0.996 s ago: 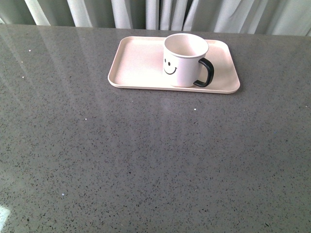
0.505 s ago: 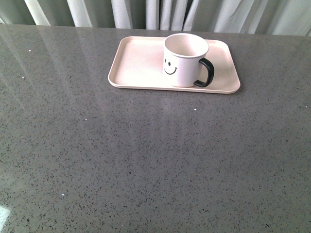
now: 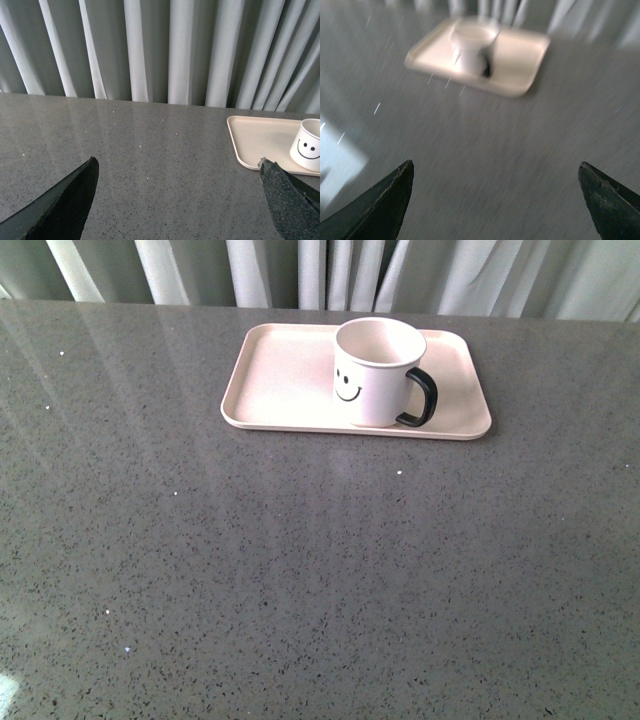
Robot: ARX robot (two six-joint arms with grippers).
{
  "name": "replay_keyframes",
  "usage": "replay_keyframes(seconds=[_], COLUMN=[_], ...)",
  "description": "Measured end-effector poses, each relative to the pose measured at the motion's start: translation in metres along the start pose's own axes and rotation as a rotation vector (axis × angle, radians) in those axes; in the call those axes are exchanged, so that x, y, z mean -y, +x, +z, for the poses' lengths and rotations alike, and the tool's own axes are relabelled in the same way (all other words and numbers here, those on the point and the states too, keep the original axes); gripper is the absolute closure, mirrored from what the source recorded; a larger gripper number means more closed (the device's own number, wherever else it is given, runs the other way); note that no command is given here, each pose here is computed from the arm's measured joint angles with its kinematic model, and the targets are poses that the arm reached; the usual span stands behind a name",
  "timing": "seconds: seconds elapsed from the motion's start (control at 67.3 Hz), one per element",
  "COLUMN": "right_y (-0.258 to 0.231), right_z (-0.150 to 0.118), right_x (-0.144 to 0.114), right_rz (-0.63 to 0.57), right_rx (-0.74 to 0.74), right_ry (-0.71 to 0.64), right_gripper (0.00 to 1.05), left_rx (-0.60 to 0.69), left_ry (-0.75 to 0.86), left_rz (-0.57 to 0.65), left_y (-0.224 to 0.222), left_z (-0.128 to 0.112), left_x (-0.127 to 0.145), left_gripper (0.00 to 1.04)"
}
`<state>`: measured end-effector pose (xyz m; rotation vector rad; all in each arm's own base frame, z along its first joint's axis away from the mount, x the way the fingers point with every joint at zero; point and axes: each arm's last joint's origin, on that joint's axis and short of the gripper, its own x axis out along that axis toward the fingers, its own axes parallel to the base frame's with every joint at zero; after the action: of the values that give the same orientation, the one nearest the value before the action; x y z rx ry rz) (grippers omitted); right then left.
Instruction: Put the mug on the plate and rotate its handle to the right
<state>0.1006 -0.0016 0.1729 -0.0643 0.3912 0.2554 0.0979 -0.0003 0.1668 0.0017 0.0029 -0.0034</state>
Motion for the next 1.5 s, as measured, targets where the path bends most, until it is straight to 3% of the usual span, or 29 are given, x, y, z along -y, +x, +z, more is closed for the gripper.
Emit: replay_keyframes(seconds=[0.059,0.104,0.357,0.594,0.936,1.501], right_y=[0.006,0.012,0.080,0.199,0.300,0.359], right_z=[0.011,0.022,0.117,0.164,0.175,0.156], right_x=[0.005,0.009,0.052,0.076,0.063,0.042], right_rz=[0.107,0.117,-0.001,0.005,0.051,0.034], right_rx=[-0.123,-0.128,-0.001,-0.166,-0.352,-0.489], right_ry=[0.011,0.000,-0.113,-0.077,0.011,0.054], right_gripper=[0.09,0.09,0.09,0.09,0.09,0.09], left_rx=[0.000,0.000,0.000,0.000,0.000,0.000], left_ry=[0.000,0.000,0.000,0.000,0.000,0.000], left_rz=[0.000,0.001,0.001,0.001,0.001,0.001], left_y=[0.000,0.000,0.000,0.000,0.000,0.000], left_z=[0.000,0.000,0.000,0.000,0.000,0.000], left_x=[0.000,0.000,0.000,0.000,0.000,0.000], left_gripper=[0.09,0.09,0.09,0.09,0.09,0.09])
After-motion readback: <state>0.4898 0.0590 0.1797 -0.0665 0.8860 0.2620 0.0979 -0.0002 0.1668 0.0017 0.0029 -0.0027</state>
